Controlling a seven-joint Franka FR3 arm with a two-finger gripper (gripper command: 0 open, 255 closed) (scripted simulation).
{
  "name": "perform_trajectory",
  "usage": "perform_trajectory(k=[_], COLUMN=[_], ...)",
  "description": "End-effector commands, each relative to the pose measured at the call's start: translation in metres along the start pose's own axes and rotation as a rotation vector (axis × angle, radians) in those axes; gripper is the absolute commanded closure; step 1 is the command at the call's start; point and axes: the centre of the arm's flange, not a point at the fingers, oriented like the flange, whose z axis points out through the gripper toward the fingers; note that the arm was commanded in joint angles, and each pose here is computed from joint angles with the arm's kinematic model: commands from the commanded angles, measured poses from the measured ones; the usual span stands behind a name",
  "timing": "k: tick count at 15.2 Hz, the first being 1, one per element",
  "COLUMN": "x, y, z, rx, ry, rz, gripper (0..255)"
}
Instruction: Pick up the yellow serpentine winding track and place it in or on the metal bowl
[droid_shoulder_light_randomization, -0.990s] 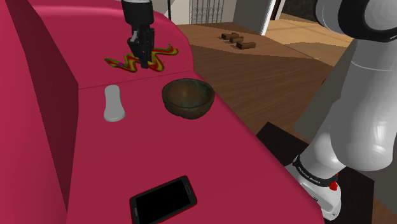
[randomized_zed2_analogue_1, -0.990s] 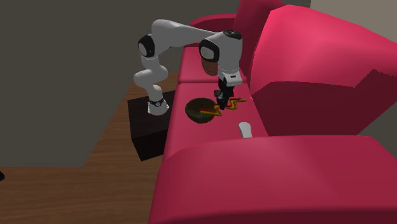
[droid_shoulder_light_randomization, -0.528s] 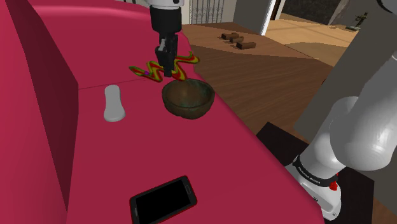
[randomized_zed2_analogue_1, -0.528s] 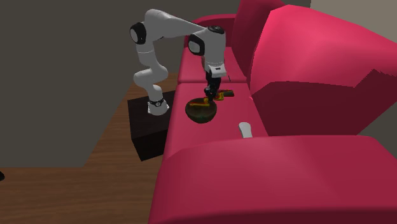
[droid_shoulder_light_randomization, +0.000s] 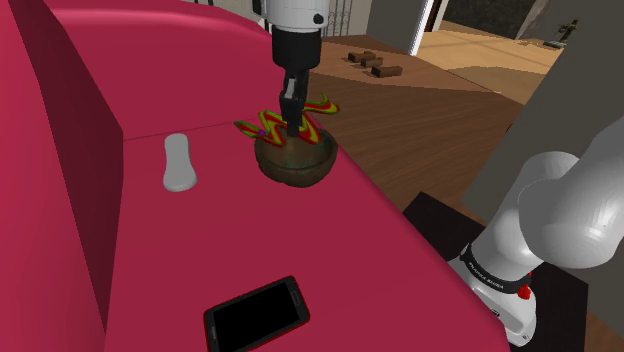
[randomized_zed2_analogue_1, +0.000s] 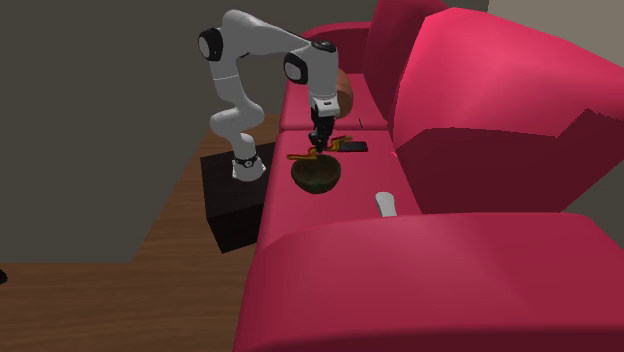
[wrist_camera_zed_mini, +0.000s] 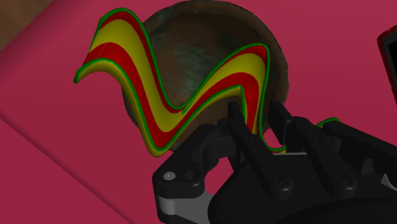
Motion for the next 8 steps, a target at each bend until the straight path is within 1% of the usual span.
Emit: perform_trajectory(k=[1,8], x=[-0.002,-0.002], y=[0.000,0.001], z=[0.010,0.047], rx=[0.000,0.000], ry=[0.000,0.000], rz=[0.000,0.000], gripper=[255,255])
